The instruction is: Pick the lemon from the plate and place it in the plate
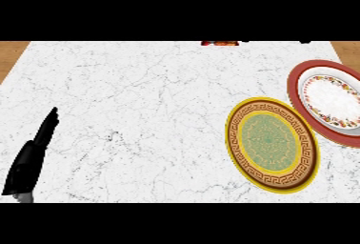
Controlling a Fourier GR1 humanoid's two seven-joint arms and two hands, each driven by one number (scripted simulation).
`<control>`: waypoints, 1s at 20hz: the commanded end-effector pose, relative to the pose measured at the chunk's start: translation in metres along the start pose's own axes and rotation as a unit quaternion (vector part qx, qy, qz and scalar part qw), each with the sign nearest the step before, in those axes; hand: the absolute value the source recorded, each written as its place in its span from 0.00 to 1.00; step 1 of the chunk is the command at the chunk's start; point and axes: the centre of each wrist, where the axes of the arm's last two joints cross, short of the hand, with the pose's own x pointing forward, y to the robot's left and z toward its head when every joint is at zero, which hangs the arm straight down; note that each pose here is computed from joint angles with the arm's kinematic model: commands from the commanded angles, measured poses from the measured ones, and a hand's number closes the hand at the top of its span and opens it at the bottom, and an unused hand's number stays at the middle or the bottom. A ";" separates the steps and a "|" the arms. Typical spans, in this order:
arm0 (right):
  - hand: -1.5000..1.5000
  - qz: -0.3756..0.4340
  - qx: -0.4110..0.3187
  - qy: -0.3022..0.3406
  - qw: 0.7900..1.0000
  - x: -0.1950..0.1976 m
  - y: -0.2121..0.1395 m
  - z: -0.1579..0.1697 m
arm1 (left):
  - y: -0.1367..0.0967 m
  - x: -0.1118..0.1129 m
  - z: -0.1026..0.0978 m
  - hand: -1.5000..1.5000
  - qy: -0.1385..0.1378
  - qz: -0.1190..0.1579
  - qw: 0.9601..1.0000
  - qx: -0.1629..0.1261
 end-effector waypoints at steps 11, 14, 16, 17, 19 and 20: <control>1.00 -0.090 0.069 0.103 0.988 0.015 0.110 -0.051 | 0.004 0.005 -0.006 0.50 -0.002 -0.005 1.000 0.000; 0.00 -0.084 0.067 0.132 0.985 0.016 0.121 -0.053 | -0.009 0.000 -0.003 0.50 -0.010 -0.002 1.000 -0.009; 0.00 -0.082 0.063 0.127 0.987 -0.001 0.129 -0.032 | 0.002 0.002 0.003 0.50 -0.004 0.001 1.000 -0.008; 0.00 -0.094 0.067 0.111 0.987 0.003 0.127 -0.036 | -0.014 0.004 -0.008 0.50 -0.004 -0.008 1.000 0.004; 0.00 -0.114 0.031 0.097 0.988 0.004 0.124 -0.039 | -0.001 0.018 -0.003 0.50 0.003 -0.003 1.000 -0.013; 0.00 -0.138 0.008 0.082 0.987 0.011 0.118 -0.047 | -0.012 0.010 0.016 0.50 0.006 -0.001 1.000 -0.005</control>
